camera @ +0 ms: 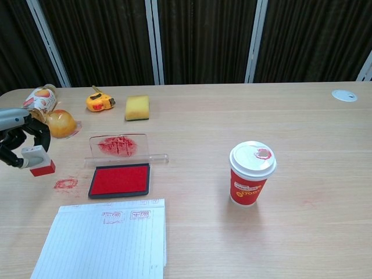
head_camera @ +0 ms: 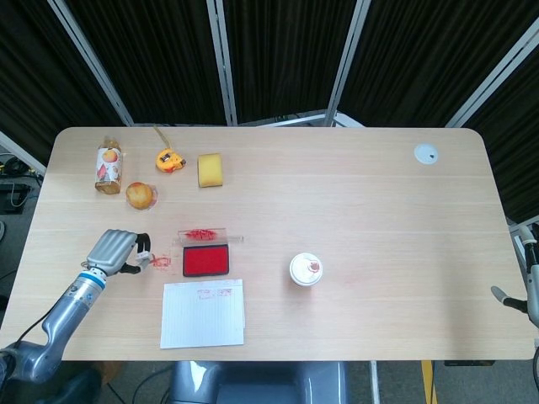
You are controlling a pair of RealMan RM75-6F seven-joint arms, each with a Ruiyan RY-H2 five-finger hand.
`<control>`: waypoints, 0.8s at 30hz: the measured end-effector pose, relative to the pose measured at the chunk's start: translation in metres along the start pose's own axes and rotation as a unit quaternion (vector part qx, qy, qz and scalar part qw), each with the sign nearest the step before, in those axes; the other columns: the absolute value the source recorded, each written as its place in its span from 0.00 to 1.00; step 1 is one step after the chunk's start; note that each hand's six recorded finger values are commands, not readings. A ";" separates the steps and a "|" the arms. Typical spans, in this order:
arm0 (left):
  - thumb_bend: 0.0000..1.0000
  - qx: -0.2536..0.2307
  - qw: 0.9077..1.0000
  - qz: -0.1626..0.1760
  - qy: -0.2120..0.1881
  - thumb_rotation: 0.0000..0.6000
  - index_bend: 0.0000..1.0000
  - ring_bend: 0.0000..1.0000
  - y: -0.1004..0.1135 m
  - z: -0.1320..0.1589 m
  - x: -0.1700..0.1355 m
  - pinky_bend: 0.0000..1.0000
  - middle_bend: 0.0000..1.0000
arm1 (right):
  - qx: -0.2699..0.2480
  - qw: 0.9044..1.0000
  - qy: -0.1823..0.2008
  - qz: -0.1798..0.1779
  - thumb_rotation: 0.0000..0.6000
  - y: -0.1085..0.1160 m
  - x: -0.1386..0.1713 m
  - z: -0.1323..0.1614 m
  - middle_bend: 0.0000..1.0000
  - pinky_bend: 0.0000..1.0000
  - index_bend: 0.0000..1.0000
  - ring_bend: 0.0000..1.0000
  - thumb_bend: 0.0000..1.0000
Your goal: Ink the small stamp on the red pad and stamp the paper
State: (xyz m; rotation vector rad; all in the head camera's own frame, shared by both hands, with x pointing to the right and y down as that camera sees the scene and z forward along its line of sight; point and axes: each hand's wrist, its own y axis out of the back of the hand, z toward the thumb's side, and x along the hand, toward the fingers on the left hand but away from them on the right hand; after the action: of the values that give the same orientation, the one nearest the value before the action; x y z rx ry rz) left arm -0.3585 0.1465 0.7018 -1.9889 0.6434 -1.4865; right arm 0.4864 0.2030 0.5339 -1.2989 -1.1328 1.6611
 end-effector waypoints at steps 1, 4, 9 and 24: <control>0.36 0.000 1.000 -0.002 0.001 1.00 0.54 0.78 -0.003 -0.002 0.001 0.74 0.54 | 0.000 1.000 0.000 0.000 1.00 0.000 0.000 0.000 0.00 0.00 0.00 0.00 0.00; 0.36 0.001 1.000 -0.005 0.001 1.00 0.54 0.78 -0.009 -0.003 0.003 0.74 0.53 | 0.001 1.000 -0.001 0.001 1.00 -0.001 0.000 0.000 0.00 0.00 0.00 0.00 0.00; 0.36 0.005 1.000 -0.007 0.000 1.00 0.53 0.78 -0.014 -0.004 0.006 0.74 0.52 | 0.004 1.000 -0.003 0.003 1.00 -0.002 -0.001 -0.001 0.00 0.00 0.00 0.00 0.00; 0.27 0.038 0.999 -0.022 -0.001 1.00 0.48 0.77 -0.037 -0.008 0.010 0.74 0.44 | 0.009 1.000 -0.007 0.007 1.00 -0.006 -0.002 -0.003 0.00 0.00 0.00 0.00 0.00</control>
State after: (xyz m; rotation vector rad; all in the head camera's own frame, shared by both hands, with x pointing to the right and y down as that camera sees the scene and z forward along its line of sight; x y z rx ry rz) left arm -0.3616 0.1654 0.7363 -1.9581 0.5376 -1.5122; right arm 0.4896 0.2038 0.5395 -1.2876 -1.1166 1.6893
